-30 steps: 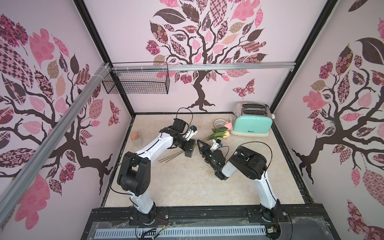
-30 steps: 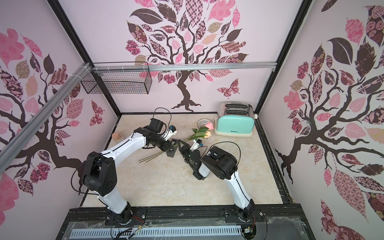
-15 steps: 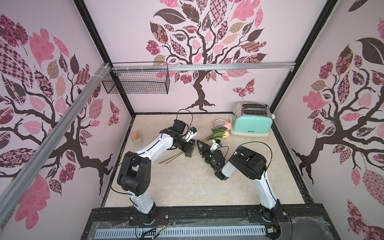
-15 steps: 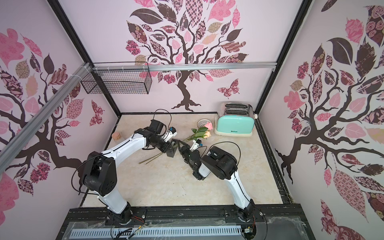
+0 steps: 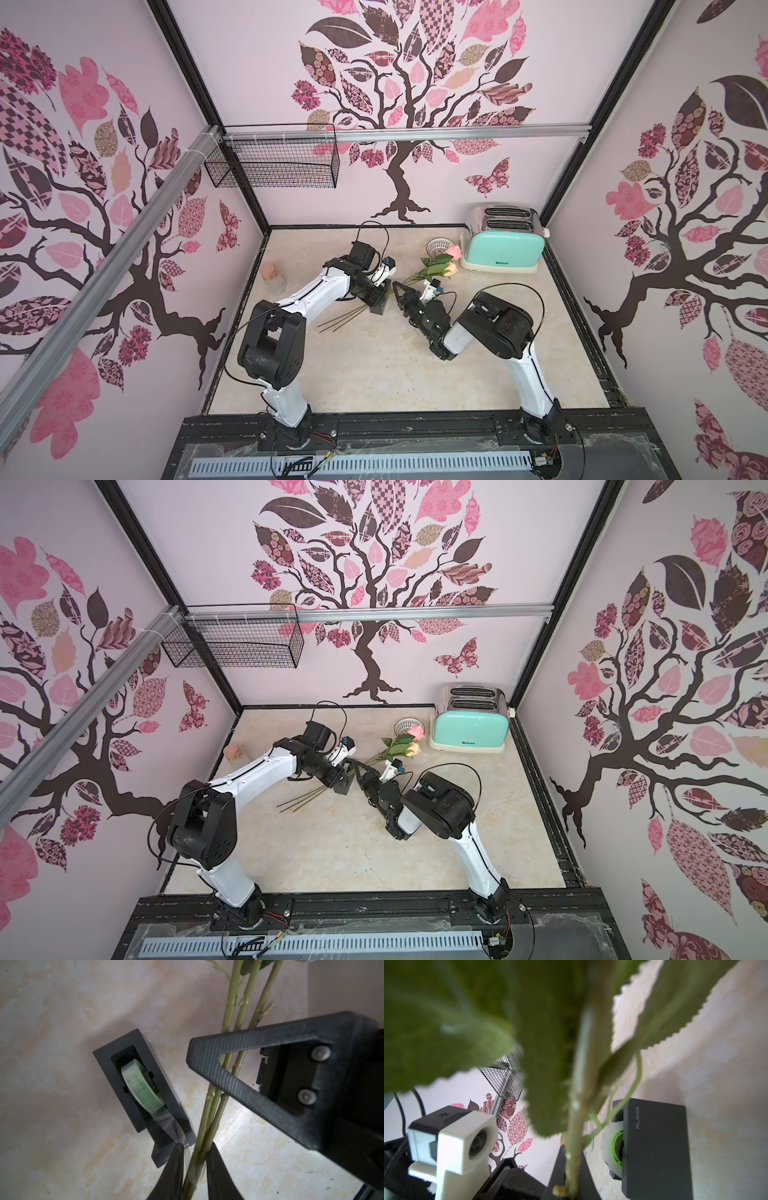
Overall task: Wrap bouquets with tape
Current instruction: Stick the tape to the bouquet, then adjust the Tape Cutter at the center of the board.
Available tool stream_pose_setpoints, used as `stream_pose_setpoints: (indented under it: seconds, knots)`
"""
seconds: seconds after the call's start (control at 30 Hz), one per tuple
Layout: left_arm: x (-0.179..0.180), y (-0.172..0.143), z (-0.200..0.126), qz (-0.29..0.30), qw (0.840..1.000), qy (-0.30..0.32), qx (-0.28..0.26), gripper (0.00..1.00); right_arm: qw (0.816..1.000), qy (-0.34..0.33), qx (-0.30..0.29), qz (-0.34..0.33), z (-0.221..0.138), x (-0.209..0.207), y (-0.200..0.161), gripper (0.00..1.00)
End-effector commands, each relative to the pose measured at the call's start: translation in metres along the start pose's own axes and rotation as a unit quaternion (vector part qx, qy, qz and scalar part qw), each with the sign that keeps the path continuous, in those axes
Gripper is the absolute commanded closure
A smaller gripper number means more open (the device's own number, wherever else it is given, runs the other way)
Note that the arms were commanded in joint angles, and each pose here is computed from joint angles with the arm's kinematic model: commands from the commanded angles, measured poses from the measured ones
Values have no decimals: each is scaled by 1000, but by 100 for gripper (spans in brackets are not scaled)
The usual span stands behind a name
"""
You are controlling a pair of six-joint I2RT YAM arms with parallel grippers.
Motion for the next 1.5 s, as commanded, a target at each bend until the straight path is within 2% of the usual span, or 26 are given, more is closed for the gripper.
stream_pose_setpoints:
  seconds: [0.0,0.37,0.43,0.5,0.53,0.7,0.8,0.83,1.03,1.2,1.47]
  knots:
    - [4,0,1,7,1000,11,8,78,999,35,2,10,5,20,0,100]
    - [5,3,7,11,1000,12,12,78,999,36,5,10,6,22,-2,100]
    - [4,4,7,13,1000,10,12,87,999,36,5,9,6,22,-1,100]
    - [4,5,7,12,1000,12,13,90,999,35,5,9,5,22,-1,100]
    - [4,6,6,12,1000,13,10,95,999,37,4,9,5,22,-1,100]
    - [7,8,1,12,1000,24,8,100,999,39,4,4,1,24,0,99]
    - [9,9,-4,11,999,35,5,100,999,35,6,-6,-4,25,0,64]
    - [10,10,-6,11,999,38,3,100,999,47,5,-9,-8,31,1,56]
    - [9,21,-16,3,999,37,-13,100,998,42,15,-39,-37,31,4,55]
    - [-1,35,-23,7,999,32,-30,100,998,12,15,-60,-63,22,12,55]
    - [-32,74,-20,25,998,10,-55,100,996,-22,-2,-84,-98,15,41,56]
Point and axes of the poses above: each gripper's point midway between its finger pads, its own z axis out along the fingers, its own x axis along the line the jaws close on, y = z × x, the point moved 1 cm from there along -z, back along the fingers, and after that the axes turned 7 degrees about z, right-handed, at the moved point
